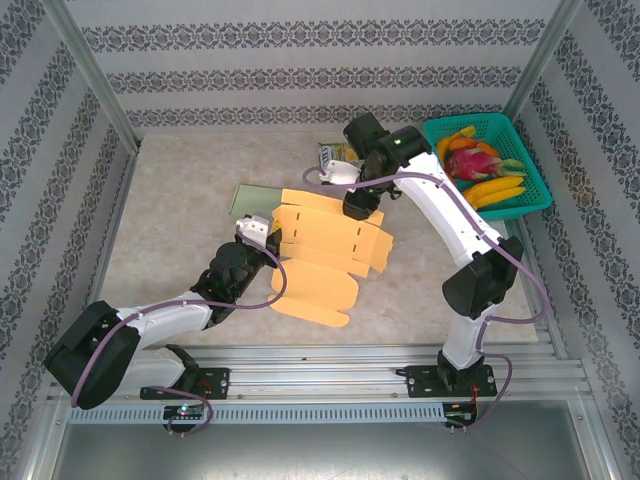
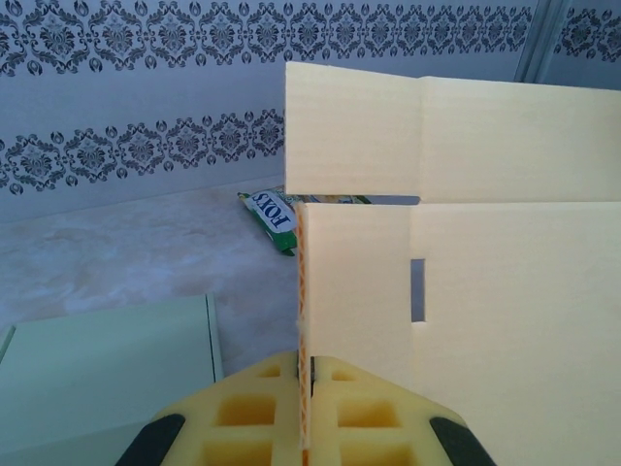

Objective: Fold the paper box

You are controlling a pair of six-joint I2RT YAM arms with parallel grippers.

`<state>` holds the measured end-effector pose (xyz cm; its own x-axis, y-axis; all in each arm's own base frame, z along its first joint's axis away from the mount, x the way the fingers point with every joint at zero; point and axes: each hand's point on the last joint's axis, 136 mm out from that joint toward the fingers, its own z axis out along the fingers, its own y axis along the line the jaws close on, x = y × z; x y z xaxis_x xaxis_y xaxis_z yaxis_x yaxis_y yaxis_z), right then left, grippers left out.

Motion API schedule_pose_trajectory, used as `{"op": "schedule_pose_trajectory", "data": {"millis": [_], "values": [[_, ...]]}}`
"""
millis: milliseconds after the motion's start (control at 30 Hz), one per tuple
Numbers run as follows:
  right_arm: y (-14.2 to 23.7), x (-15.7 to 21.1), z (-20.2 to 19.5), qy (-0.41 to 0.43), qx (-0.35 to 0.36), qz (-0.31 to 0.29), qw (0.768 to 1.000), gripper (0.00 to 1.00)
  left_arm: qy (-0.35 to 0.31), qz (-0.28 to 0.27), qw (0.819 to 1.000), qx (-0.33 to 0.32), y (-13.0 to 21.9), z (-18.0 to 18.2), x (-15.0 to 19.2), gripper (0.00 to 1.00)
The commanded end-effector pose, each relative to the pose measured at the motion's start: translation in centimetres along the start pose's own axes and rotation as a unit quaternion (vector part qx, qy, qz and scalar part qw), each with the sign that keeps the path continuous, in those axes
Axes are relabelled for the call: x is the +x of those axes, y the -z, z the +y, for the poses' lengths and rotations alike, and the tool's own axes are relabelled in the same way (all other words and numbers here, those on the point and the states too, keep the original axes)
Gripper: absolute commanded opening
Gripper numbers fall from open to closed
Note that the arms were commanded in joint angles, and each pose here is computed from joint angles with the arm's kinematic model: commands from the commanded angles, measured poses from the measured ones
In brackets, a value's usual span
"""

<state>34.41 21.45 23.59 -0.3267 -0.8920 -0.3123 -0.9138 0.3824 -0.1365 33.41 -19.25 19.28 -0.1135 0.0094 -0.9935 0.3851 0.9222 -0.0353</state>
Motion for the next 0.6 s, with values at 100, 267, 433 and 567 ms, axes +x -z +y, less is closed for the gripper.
{"op": "schedule_pose_trajectory", "data": {"millis": [100, 267, 433, 567], "values": [[0.4, -0.3, 0.0, -0.004, 0.003, -0.001, 1.000, 0.40, 0.009, -0.026, 1.000, 0.008, 0.2, -0.2, -1.6, 0.00], [-0.3, 0.4, 1.8, 0.004, -0.046, 0.013, 0.999, 0.38, 0.010, -0.026, 1.000, 0.007, 0.3, -0.2, -1.6, 0.00], [-0.6, 0.5, 2.3, 0.008, -0.060, 0.015, 0.998, 0.33, 0.011, -0.027, 1.000, 0.008, 0.3, -0.2, -1.7, 0.00], [-0.4, 0.4, 2.3, 0.009, -0.059, 0.012, 0.998, 0.27, 0.011, -0.026, 1.000, 0.007, 0.3, -0.2, -1.7, 0.00]]}}
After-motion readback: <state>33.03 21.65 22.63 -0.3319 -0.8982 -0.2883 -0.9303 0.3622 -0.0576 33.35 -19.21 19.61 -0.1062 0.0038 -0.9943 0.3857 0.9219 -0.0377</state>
